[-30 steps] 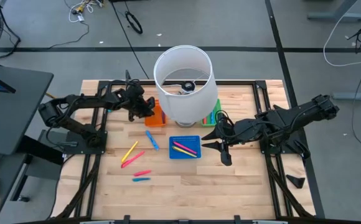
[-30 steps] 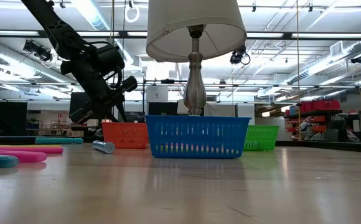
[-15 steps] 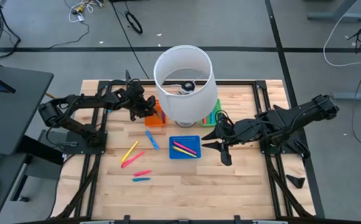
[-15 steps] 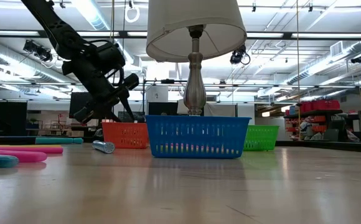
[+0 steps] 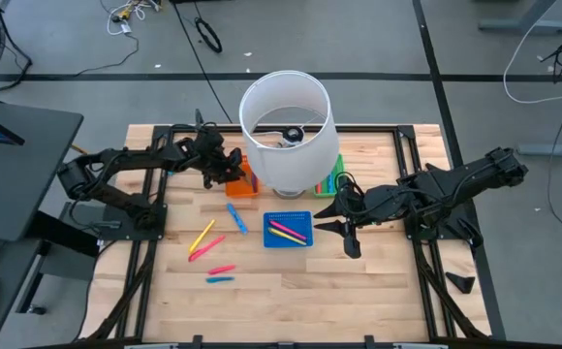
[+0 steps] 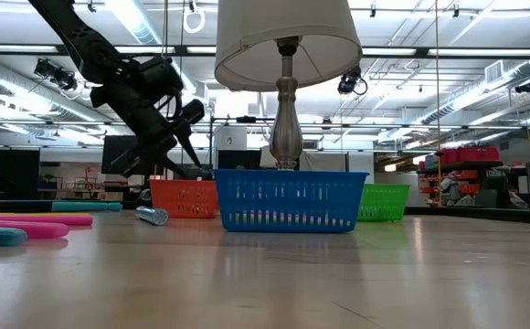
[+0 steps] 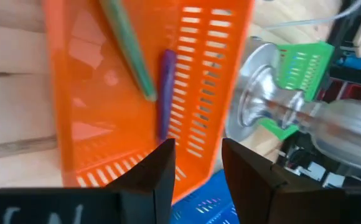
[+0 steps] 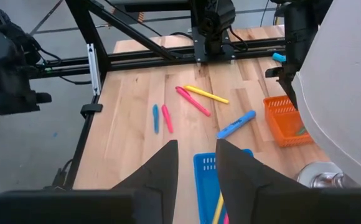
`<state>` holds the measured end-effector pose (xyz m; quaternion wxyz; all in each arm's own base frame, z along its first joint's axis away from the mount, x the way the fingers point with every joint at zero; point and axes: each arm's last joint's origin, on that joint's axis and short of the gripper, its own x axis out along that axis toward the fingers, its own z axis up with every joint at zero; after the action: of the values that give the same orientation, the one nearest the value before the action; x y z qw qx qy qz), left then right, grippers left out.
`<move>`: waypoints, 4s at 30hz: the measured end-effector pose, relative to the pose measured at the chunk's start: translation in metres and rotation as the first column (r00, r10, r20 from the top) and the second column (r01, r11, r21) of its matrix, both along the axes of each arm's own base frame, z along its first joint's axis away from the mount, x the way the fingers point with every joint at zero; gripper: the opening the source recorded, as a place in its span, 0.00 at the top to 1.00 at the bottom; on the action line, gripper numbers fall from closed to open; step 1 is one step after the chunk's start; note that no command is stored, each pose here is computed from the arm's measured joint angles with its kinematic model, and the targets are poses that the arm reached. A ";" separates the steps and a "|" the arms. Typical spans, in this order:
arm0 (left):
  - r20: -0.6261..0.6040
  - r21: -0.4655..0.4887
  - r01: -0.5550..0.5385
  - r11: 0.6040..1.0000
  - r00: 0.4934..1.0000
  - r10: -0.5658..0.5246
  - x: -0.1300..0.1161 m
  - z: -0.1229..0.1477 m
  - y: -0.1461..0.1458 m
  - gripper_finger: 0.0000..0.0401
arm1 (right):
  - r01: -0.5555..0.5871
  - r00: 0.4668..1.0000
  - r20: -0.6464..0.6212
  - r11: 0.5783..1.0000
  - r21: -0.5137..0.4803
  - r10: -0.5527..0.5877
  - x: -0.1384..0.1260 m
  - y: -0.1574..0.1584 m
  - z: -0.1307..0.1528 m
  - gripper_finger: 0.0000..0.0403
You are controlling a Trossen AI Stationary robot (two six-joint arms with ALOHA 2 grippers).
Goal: Pick & Place Markers
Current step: Put the top blue large highlighter pen into the green bin
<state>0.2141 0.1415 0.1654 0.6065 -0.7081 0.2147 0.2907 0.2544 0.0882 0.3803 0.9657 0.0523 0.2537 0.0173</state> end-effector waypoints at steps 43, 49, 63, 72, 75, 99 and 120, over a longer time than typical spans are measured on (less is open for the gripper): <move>0.213 0.126 0.539 0.833 0.805 -0.553 0.000 0.072 -0.143 0.71 | -0.006 1.000 0.001 1.000 -0.017 0.006 0.000 -0.001 0.000 0.73; 0.095 0.170 0.580 0.797 0.795 -0.599 -0.005 0.064 -0.161 0.71 | -0.006 1.000 0.001 1.000 -0.016 0.006 0.000 -0.001 0.000 0.73; -0.171 0.221 0.635 0.740 0.772 -0.612 -0.023 0.048 -0.186 0.71 | -0.006 1.000 0.001 1.000 -0.016 0.006 0.000 -0.001 0.000 0.73; -0.275 0.276 0.628 0.727 0.777 -0.567 -0.025 0.065 -0.198 0.71 | -0.006 1.000 0.002 1.000 -0.016 0.006 0.000 -0.001 0.000 0.73; -0.344 0.292 0.639 0.712 0.764 -0.545 -0.026 0.082 -0.201 0.71 | -0.006 1.000 0.002 1.000 -0.016 0.006 0.000 -0.001 0.000 0.73; -0.646 0.161 0.757 0.633 0.566 -0.513 0.005 0.100 -0.234 0.71 | -0.008 1.000 -0.026 1.000 -0.027 0.007 -0.001 -0.001 -0.002 0.73; -0.763 0.175 0.833 0.525 0.452 -0.463 -0.003 0.099 -0.222 0.28 | -0.020 0.999 -0.026 0.999 -0.049 0.019 -0.001 -0.001 -0.002 0.73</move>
<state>0.2109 -0.0805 0.2643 0.7290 -0.2198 0.5812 0.2873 0.2532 0.0867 0.3779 0.9632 0.0262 0.2668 0.0199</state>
